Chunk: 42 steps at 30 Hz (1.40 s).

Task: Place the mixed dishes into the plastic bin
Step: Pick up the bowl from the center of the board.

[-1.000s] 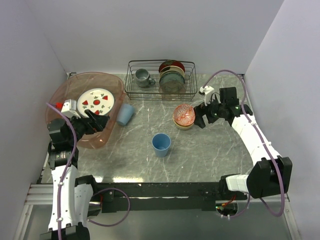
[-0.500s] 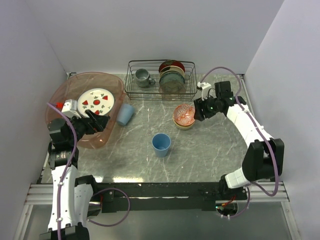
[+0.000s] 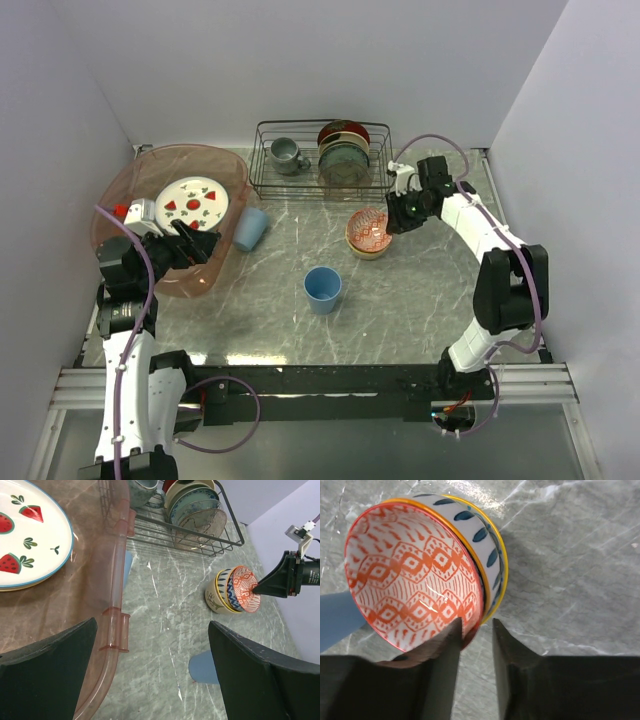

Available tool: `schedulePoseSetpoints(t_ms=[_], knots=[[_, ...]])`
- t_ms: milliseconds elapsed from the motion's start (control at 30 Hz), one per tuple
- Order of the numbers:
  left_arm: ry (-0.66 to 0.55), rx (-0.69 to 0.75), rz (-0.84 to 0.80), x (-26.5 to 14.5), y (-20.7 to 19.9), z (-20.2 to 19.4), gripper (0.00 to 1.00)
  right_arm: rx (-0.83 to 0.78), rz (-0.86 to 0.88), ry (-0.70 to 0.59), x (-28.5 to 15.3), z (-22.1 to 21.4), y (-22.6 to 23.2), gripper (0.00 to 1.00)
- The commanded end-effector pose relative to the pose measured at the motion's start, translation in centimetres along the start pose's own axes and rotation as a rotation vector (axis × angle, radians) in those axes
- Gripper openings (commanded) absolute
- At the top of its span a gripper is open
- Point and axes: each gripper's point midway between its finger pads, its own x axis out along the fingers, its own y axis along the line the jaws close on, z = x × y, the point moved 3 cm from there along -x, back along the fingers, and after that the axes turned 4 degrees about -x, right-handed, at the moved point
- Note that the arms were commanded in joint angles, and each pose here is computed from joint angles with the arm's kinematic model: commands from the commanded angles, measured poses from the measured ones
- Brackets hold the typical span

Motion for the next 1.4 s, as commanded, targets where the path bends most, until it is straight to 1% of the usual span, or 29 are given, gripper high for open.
schedulePoseSetpoints(t_ms=[0, 33, 67, 267, 467, 667, 1200, 1367], knots=[[-0.036, 0.051, -0.029, -0.1, -0.6, 0.8, 0.99, -0.031, -0.035, -0.049, -0.3, 2.2, -0.4, 0.28], [-0.036, 0.051, -0.029, -0.1, -0.6, 0.8, 0.99, -0.032, -0.031, -0.048, -0.2, 2.1, -0.3, 0.25], [-0.036, 0.049, -0.029, -0.1, -0.6, 0.8, 0.99, -0.034, -0.033, -0.053, -0.2, 2.2, -0.3, 0.18], [-0.016, 0.043, -0.076, 0.0, -1.2, 0.4, 0.99, -0.036, -0.04, -0.09, -0.9, 2.8, -0.2, 0.0], [0.053, -0.003, -0.103, 0.7, -1.0, -0.4, 0.99, -0.045, -0.012, -0.15, -2.3, 4.0, 0.8, 0.0], [0.063, 0.007, -0.138, 0.7, -1.4, -0.7, 0.99, -0.05, 0.018, -0.211, -4.1, 4.6, 1.6, 0.0], [0.089, 0.016, -0.173, 0.9, -2.0, -1.2, 0.99, 0.002, 0.117, -0.256, -5.3, 3.8, 1.5, 0.0], [0.124, 0.019, -0.264, 0.8, -3.3, -1.8, 0.99, 0.015, 0.135, -0.273, -5.8, 3.6, 1.4, 0.0]])
